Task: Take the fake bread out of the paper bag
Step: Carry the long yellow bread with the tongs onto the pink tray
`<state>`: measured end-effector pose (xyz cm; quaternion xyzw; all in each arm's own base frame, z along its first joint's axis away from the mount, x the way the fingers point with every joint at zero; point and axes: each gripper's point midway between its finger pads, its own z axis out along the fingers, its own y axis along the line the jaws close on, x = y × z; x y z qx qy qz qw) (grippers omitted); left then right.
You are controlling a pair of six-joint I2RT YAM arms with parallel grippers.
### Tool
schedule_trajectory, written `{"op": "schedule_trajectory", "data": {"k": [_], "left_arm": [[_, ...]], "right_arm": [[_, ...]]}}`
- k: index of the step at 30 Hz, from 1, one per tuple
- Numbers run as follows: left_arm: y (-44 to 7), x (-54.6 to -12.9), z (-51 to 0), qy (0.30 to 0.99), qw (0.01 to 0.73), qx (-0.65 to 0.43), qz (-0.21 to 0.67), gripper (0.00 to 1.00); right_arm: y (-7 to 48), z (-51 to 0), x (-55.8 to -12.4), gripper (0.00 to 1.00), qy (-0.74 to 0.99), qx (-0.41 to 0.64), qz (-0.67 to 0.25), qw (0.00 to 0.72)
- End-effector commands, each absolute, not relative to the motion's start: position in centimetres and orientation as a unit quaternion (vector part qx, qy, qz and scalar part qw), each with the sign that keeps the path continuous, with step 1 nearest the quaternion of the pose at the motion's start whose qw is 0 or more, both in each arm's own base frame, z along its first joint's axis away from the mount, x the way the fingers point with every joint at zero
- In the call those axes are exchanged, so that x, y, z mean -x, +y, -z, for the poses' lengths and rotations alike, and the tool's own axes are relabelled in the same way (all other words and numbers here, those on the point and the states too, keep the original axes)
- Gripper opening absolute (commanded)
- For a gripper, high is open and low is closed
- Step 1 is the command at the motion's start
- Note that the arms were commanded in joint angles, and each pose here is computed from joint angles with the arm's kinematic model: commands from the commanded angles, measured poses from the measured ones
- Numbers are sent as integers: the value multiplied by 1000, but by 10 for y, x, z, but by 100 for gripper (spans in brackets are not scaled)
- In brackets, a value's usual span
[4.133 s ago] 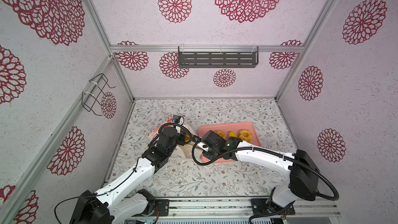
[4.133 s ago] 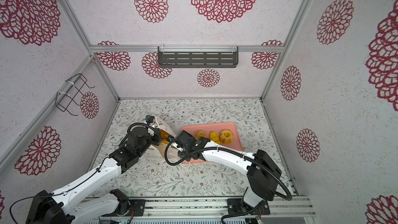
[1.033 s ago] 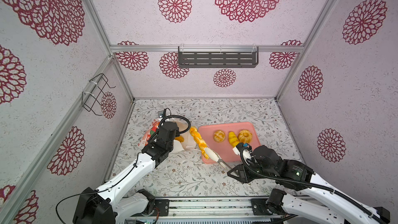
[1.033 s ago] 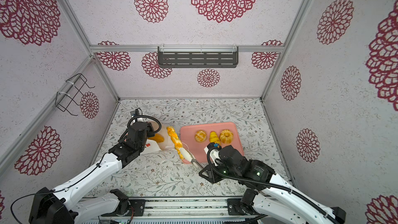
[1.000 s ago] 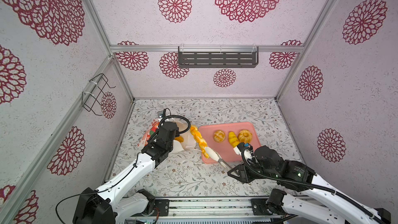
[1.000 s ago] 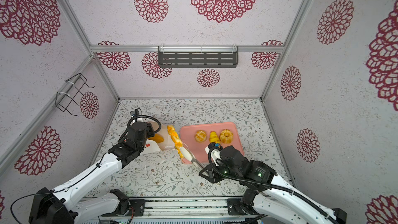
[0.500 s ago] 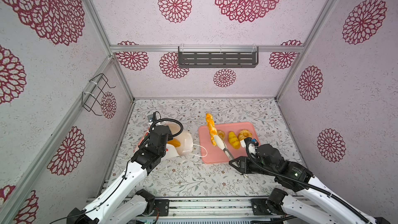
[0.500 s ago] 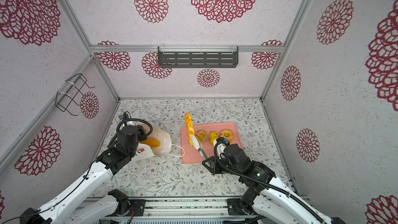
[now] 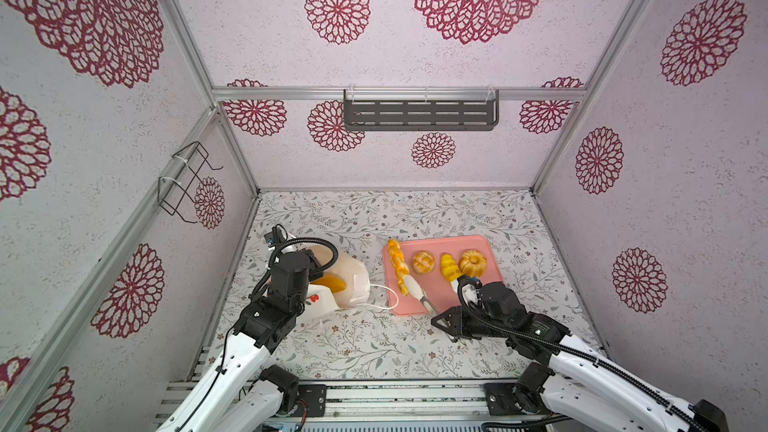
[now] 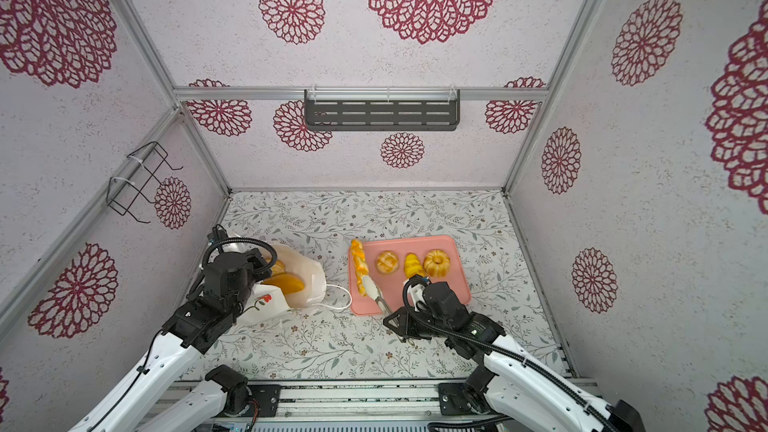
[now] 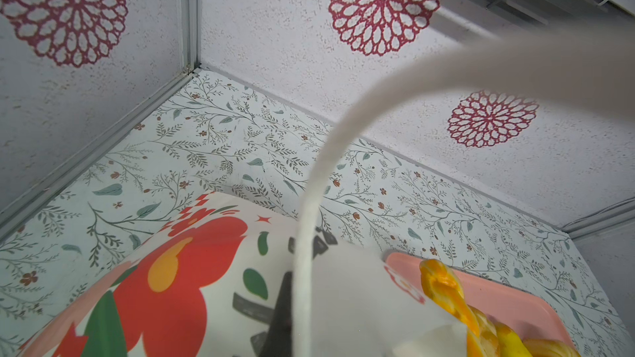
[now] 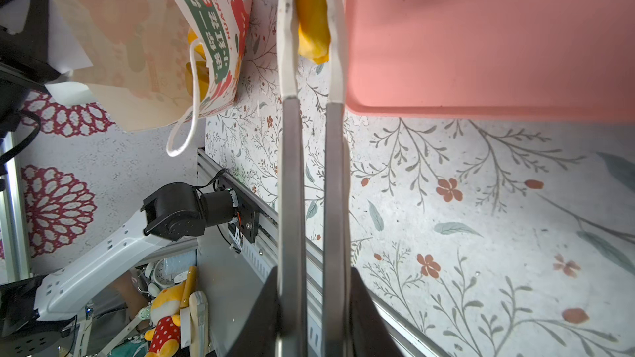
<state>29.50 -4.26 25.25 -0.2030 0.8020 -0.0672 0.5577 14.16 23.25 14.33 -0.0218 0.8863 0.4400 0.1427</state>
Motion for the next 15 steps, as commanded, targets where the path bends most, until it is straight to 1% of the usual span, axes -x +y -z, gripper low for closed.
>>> {"op": "schedule_trajectory", "data": {"k": [1,8,14,15], "left_arm": [[-43,-295,-255,798,558,214,83,0],[-45,-296,-253,798,556,215,88,0],[-46,-295,-251,800,554,213,92,0],[-46,-295,-251,799,554,214,91,0]], "right_arm": [[242,-160,-152,0,860,27,-481,171],[246,-145,-156,0,852,8,-495,169],[241,-127,-153,0,863,-3,-481,153],[240,-127,-152,5,865,-4,-478,153]]}}
